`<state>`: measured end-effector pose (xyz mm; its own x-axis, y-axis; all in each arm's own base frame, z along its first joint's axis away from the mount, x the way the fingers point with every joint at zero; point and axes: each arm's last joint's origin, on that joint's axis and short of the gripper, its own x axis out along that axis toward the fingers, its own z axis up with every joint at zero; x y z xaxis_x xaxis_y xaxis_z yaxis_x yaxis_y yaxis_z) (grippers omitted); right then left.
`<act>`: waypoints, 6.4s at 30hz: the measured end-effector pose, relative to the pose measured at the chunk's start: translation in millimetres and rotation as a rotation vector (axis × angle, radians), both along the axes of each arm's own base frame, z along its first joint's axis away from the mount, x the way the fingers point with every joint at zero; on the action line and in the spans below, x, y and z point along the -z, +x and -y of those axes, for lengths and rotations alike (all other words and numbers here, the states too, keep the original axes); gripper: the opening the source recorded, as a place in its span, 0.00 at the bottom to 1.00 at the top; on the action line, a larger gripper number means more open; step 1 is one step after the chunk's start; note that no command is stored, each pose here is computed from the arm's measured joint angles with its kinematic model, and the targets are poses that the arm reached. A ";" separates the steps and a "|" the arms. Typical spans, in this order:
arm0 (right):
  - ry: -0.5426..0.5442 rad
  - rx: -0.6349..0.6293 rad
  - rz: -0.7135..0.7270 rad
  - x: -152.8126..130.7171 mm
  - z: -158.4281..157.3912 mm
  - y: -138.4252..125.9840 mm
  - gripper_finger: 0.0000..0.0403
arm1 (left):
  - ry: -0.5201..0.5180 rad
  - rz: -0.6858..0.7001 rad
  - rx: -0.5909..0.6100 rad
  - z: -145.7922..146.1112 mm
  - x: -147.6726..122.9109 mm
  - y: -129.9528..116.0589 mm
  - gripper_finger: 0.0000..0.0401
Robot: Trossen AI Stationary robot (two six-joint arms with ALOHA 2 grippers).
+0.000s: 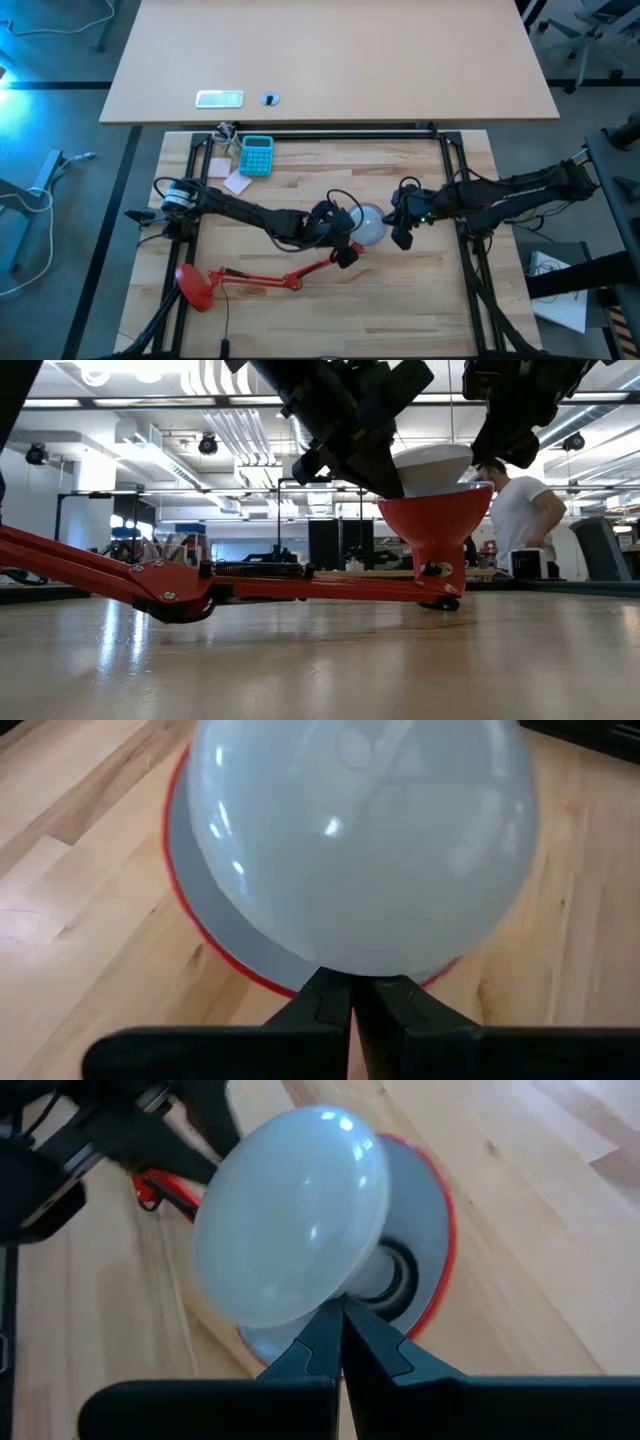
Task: Screw lightbulb
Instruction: Insert the light bulb into the red lamp
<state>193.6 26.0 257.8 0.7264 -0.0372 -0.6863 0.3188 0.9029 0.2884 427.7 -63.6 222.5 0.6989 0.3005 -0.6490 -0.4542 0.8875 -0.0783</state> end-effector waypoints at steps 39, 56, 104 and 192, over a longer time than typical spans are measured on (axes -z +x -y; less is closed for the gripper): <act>-0.123 0.062 -0.015 -1.1 -0.7 8.7 0.00 | -0.030 -0.029 0.017 -9.8 -3.8 -2.5 0.00; -0.105 -0.205 0.112 -23.3 -8.8 -10.6 0.00 | -0.001 -0.101 0.050 15.2 -28.9 -32.1 0.00; -0.158 -0.236 0.214 -9.8 -14.3 38.5 0.00 | -0.018 0.063 0.032 50.8 -5.4 -19.3 0.00; -0.321 -0.070 0.140 6.3 23.6 59.5 0.00 | -0.013 -0.185 0.032 44.1 95.3 -46.5 0.21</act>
